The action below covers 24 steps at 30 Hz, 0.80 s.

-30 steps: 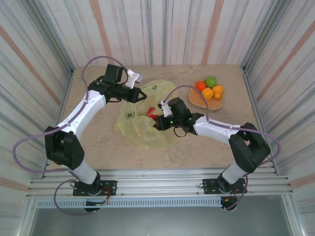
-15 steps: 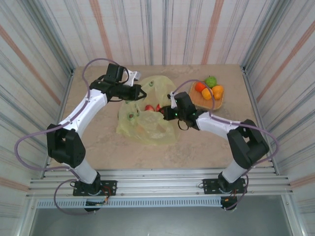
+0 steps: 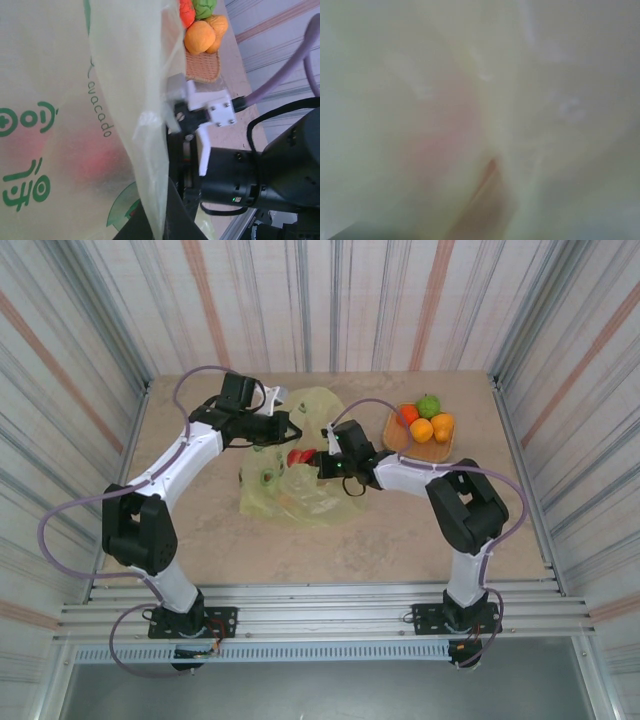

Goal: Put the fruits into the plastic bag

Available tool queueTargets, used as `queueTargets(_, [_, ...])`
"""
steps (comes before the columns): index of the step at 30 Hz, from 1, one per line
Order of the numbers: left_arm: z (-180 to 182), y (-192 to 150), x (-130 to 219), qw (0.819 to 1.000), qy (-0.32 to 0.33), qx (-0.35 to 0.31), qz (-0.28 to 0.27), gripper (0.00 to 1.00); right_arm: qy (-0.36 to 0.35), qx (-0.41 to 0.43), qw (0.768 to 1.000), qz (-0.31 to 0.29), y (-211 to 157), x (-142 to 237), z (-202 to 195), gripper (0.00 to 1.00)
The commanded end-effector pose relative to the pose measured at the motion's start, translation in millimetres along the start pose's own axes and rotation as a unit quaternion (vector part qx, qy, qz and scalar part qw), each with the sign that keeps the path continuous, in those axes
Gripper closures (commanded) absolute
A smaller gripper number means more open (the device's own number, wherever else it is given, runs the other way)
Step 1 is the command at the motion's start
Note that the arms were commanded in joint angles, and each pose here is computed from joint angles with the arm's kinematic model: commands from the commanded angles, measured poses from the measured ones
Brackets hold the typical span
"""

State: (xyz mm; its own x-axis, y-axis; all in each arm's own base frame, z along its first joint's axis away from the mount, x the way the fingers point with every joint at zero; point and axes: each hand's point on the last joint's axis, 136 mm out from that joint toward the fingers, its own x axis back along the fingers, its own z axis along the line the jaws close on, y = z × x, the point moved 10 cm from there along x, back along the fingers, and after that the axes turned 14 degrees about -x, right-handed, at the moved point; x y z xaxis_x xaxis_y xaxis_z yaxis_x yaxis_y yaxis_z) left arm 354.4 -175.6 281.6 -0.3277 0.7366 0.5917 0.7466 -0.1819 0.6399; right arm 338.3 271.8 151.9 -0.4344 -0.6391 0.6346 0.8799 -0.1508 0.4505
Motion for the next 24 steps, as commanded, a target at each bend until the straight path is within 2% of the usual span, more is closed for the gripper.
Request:
queueTargets(1, [1, 0, 0, 1.000, -0.013, 0.010, -0.003, 1.00, 0.042, -0.040, 0.998, 0.024, 3, -8, 13, 0.52])
queueTargets(5, [1, 0, 2, 1.000, -0.012, 0.010, -0.007, 1.00, 0.064, -0.083, 0.994, 0.032, 4, -19, 17, 0.48])
queueTargets(13, [2, 0, 4, 1.000, -0.011, 0.014, -0.009, 1.00, 0.097, -0.090, 0.989, 0.064, 5, -32, 31, 0.41])
queueTargets(20, [6, 1, 7, 1.000, -0.002, 0.020, -0.013, 1.00, 0.113, -0.093, 0.986, 0.074, 11, -19, 29, 0.26])
queueTargets(24, [9, 1, 9, 1.000, 0.001, 0.024, -0.014, 1.00, 0.111, -0.090, 0.987, 0.073, 13, -10, 26, 0.22])
